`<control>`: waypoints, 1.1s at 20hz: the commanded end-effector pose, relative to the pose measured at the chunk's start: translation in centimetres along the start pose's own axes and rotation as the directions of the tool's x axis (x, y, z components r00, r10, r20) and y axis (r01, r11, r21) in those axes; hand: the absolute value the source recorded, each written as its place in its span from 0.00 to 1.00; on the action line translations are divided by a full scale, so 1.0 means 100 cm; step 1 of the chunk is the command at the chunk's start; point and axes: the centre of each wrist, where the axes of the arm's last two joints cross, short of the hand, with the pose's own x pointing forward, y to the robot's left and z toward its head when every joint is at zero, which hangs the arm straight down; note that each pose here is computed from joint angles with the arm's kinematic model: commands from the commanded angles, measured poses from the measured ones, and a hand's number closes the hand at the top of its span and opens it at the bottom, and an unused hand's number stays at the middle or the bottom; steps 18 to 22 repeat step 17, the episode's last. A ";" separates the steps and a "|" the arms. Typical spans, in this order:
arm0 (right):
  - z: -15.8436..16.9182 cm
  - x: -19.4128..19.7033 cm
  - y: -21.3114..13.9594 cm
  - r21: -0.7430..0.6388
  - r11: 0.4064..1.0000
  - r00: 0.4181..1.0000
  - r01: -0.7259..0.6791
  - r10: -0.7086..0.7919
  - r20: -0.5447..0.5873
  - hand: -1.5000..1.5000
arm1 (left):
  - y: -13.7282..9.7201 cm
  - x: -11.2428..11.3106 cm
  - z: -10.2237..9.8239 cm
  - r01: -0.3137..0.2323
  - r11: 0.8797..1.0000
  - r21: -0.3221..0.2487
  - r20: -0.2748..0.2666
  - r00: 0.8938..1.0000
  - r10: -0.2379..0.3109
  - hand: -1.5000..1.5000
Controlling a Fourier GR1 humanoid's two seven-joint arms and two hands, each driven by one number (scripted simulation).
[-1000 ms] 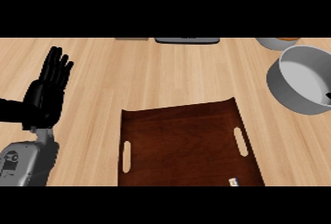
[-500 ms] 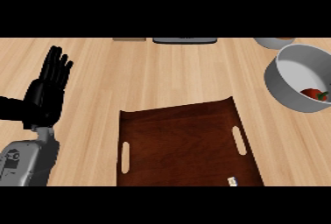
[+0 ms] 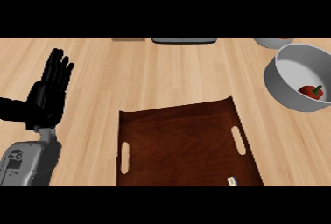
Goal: Pick the bell pepper from the tray and place it in the pot
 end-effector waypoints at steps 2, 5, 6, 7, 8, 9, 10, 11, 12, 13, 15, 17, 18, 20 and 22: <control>0.006 -0.019 -0.054 -0.068 0.995 0.997 0.078 -0.076 0.027 0.00 | 0.007 0.006 0.014 0.015 1.000 0.011 -0.005 1.000 -0.015 0.50; 0.004 -0.026 -0.076 -0.084 0.994 0.997 0.075 -0.073 0.028 0.00 | 0.003 0.008 0.002 0.003 1.000 0.008 -0.003 1.000 -0.003 0.50; 0.020 -0.041 -0.094 -0.095 0.994 0.999 0.047 -0.045 0.026 0.00 | 0.016 0.022 0.002 -0.004 1.000 0.001 0.010 1.000 0.004 0.50; 0.004 -0.024 -0.107 -0.101 0.993 0.998 0.057 -0.056 0.021 0.00 | 0.008 0.007 0.006 0.001 1.000 -0.010 -0.005 1.000 -0.001 0.50; 0.006 -0.029 -0.123 -0.094 0.994 0.998 0.056 -0.055 0.018 0.00 | -0.008 0.017 0.004 0.008 1.000 0.004 0.006 1.000 -0.008 0.50; 0.016 -0.040 -0.133 -0.102 0.993 0.997 0.066 -0.062 0.040 0.00 | -0.005 0.002 0.006 -0.010 1.000 0.002 0.006 1.000 0.010 0.50; 0.023 -0.049 -0.126 -0.118 0.991 0.998 0.063 -0.059 0.037 0.00 | 0.001 0.009 0.005 -0.010 1.000 0.002 0.008 1.000 0.010 0.50; 0.011 -0.036 -0.135 -0.097 0.992 0.997 0.078 -0.076 0.027 0.00 | -0.012 0.002 0.007 0.011 1.000 -0.004 0.005 1.000 -0.011 0.50; 0.017 -0.039 -0.155 -0.087 0.996 0.999 0.036 -0.034 0.019 0.00 | 0.006 -0.004 0.010 -0.006 1.000 0.003 -0.002 1.000 0.006 0.50; 0.020 -0.045 -0.150 -0.110 0.992 0.998 0.065 -0.062 0.026 0.00 | -0.009 -0.006 0.018 -0.005 1.000 -0.014 -0.009 1.000 0.005 0.50; 0.009 -0.031 -0.149 -0.106 0.992 0.998 0.063 -0.062 0.012 0.00 | 0.011 0.002 0.002 -0.014 1.000 -0.016 0.011 1.000 0.014 0.50; 0.019 -0.035 -0.187 -0.100 0.993 0.998 0.064 -0.060 0.035 0.00 | -0.003 0.005 0.004 -0.005 1.000 -0.008 0.022 1.000 0.005 0.50; 0.019 -0.035 -0.187 -0.100 0.993 0.998 0.064 -0.060 0.035 0.00 | -0.003 0.005 0.004 -0.005 1.000 -0.008 0.022 1.000 0.005 0.50; 0.019 -0.035 -0.187 -0.100 0.993 0.998 0.064 -0.060 0.035 0.00 | -0.003 0.005 0.004 -0.005 1.000 -0.008 0.022 1.000 0.005 0.50; 0.019 -0.035 -0.187 -0.100 0.993 0.998 0.064 -0.060 0.035 0.00 | -0.003 0.005 0.004 -0.005 1.000 -0.008 0.022 1.000 0.005 0.50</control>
